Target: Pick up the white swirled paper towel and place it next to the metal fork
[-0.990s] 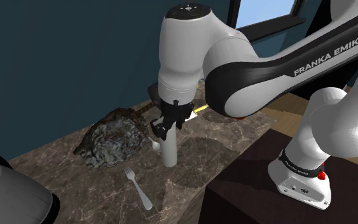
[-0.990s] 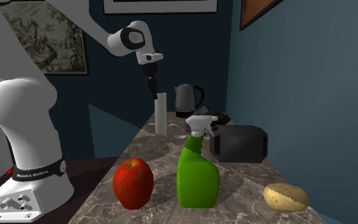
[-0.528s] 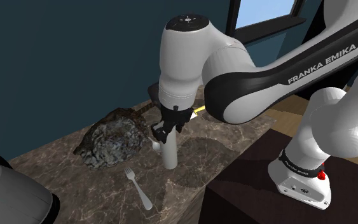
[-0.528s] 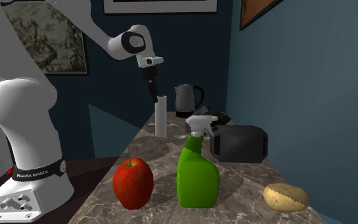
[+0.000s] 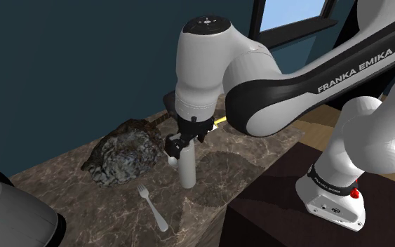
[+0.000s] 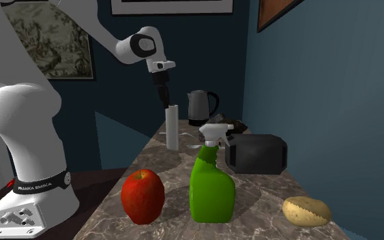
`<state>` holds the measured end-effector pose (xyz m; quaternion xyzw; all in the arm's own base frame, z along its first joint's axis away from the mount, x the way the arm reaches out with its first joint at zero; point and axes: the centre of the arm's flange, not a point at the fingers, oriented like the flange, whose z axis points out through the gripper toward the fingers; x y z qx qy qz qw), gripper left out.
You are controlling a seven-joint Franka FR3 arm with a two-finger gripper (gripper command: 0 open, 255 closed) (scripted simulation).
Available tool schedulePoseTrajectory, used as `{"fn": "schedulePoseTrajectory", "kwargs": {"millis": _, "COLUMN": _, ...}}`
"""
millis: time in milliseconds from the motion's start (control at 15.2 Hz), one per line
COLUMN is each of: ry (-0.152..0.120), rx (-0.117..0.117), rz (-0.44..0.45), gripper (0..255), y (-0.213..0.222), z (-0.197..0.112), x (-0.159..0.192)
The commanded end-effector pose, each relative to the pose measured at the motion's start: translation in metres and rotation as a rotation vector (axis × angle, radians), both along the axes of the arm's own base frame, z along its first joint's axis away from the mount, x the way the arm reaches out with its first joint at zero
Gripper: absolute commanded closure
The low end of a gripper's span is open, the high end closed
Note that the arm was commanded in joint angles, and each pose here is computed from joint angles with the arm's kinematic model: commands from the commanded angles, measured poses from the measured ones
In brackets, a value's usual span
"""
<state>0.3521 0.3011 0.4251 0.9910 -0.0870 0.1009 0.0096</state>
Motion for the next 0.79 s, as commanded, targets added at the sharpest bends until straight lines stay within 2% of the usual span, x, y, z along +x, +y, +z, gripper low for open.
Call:
{"fn": "schedulePoseTrajectory", "kwargs": {"millis": 0, "ry": 0.0, "rx": 0.0, "rz": 0.0, "gripper": 0, "y": 0.0, "z": 0.0, "x": 0.0}}
{"fn": "schedulePoseTrajectory", "kwargs": {"millis": 264, "ry": 0.0, "rx": 0.0, "rz": 0.0, "gripper": 0, "y": 0.002, "z": 0.049, "x": -0.01}}
{"fn": "schedulePoseTrajectory", "kwargs": {"millis": 726, "ry": 0.0, "rx": 0.0, "rz": 0.0, "gripper": 0, "y": 0.002, "z": 0.049, "x": -0.01}}
